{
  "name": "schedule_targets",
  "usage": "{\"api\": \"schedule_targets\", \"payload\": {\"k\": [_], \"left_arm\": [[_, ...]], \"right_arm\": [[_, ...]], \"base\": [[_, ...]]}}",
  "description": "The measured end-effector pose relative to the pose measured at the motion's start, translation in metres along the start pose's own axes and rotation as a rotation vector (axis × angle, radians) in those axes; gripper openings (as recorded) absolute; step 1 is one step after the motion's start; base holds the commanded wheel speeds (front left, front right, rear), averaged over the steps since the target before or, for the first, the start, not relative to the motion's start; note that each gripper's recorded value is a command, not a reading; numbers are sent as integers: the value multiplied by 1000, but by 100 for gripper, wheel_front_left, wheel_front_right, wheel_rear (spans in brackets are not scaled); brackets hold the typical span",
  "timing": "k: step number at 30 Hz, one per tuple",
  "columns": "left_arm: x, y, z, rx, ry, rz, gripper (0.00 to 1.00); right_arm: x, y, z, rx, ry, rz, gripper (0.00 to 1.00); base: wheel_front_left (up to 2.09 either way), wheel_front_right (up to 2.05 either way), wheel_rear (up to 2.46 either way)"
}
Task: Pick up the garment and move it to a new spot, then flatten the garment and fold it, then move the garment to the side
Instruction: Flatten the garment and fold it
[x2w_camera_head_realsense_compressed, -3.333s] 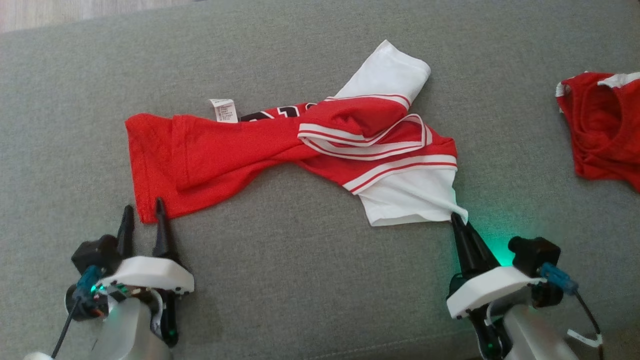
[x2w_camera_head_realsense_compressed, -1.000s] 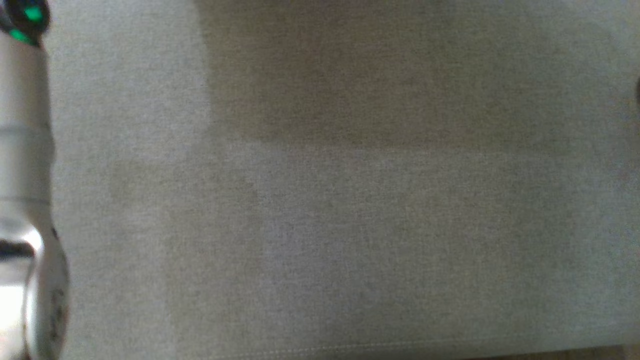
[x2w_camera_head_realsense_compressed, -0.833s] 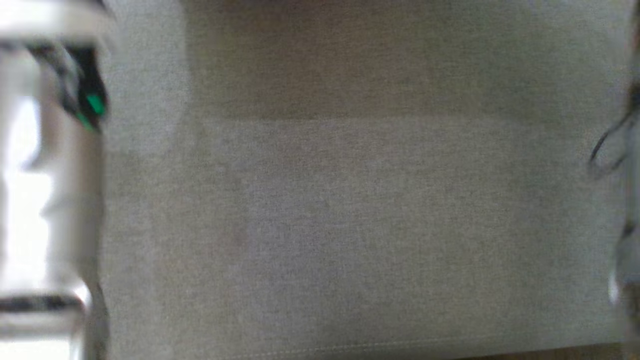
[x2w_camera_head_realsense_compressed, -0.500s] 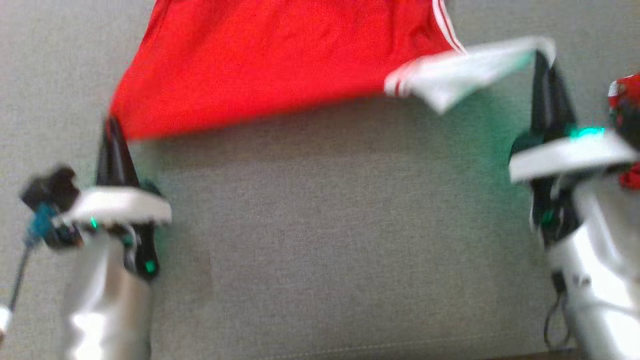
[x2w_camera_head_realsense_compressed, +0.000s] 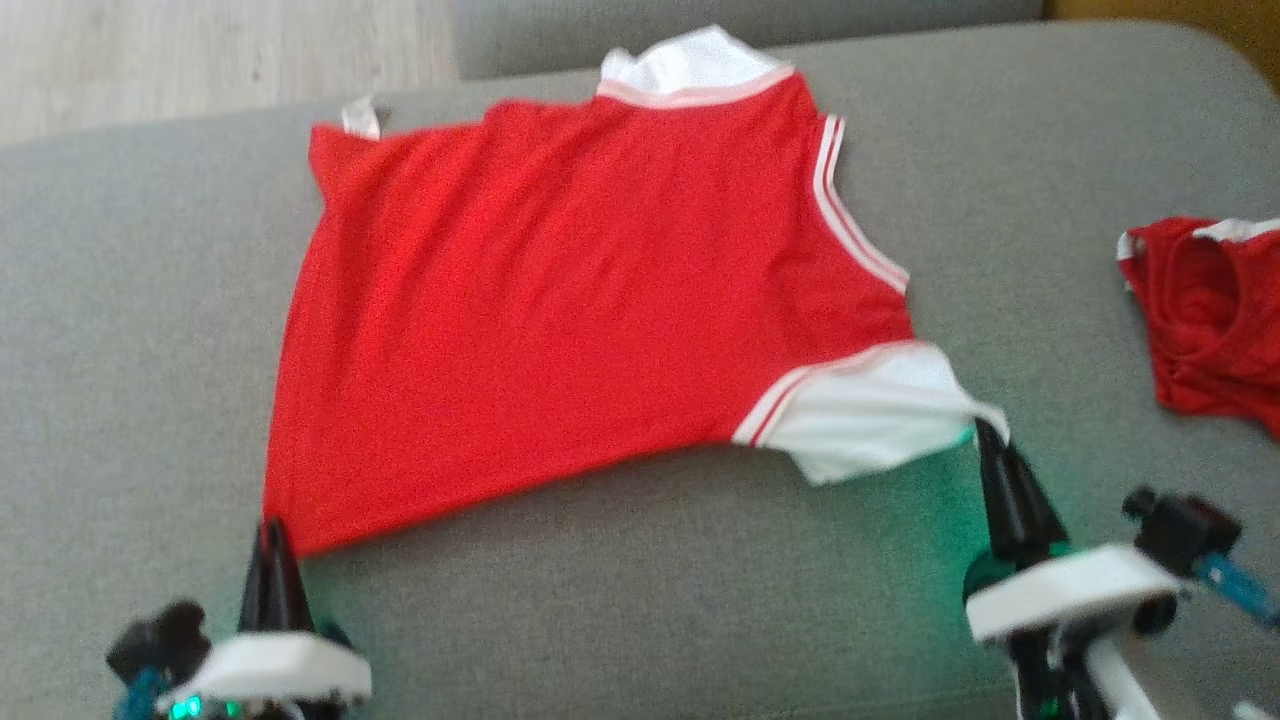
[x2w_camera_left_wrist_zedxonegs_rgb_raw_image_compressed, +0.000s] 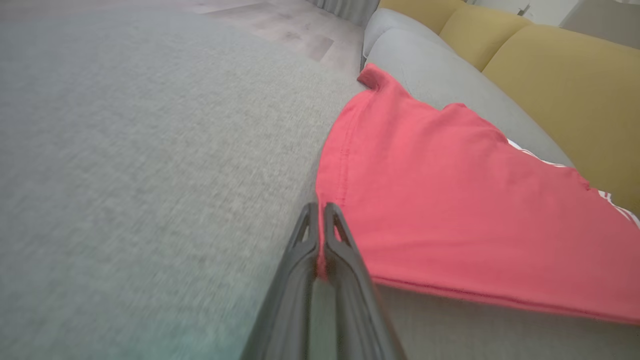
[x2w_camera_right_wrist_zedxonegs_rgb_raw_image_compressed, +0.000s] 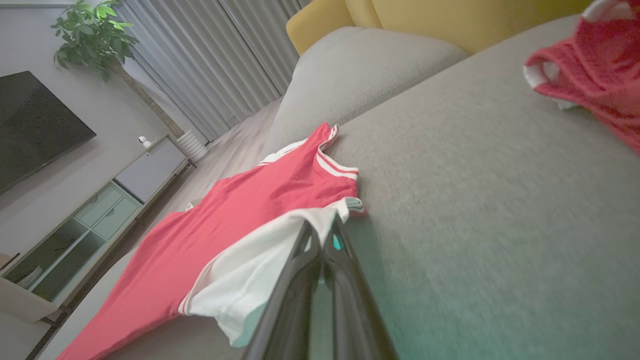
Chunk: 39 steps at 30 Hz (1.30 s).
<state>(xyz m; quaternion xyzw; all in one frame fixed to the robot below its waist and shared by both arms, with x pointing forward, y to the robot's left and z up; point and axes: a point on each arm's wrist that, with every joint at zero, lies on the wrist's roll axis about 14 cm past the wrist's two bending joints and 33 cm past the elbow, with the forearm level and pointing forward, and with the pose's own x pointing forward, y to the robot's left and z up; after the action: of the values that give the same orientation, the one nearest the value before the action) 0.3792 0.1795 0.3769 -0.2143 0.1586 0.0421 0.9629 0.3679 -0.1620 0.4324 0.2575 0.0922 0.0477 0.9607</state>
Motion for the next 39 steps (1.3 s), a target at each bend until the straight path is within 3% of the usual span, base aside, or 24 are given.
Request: {"api": "schedule_targets", "payload": {"k": [7,15,20,23,28,39], "left_arm": [[-46,11,-23,-48,35,19,0],[-66,20,-24,-71,19,38,0],[-55,7,-14,-83,-6,3,0],[-36,-10,4,-78,-46,-44,0],[-4,-30,28,-106,-88,-83,0],[40,-19,38,-62,-73,-10,0]], "right_arm": [[-54,-8,-34,62,68,-50,0],[-81,-8,-44,99,83,-66,0],[-60,7,-22,109,19,-13,0],[-34,19,-3,147,-33,24,0],[15,45,25,109,-76,119,0],[89,43,15,4,13,117,0]], "base": [[0,0,0],[0,0,0],[0,0,0],[0,0,0],[0,0,0],[0,0,0]]}}
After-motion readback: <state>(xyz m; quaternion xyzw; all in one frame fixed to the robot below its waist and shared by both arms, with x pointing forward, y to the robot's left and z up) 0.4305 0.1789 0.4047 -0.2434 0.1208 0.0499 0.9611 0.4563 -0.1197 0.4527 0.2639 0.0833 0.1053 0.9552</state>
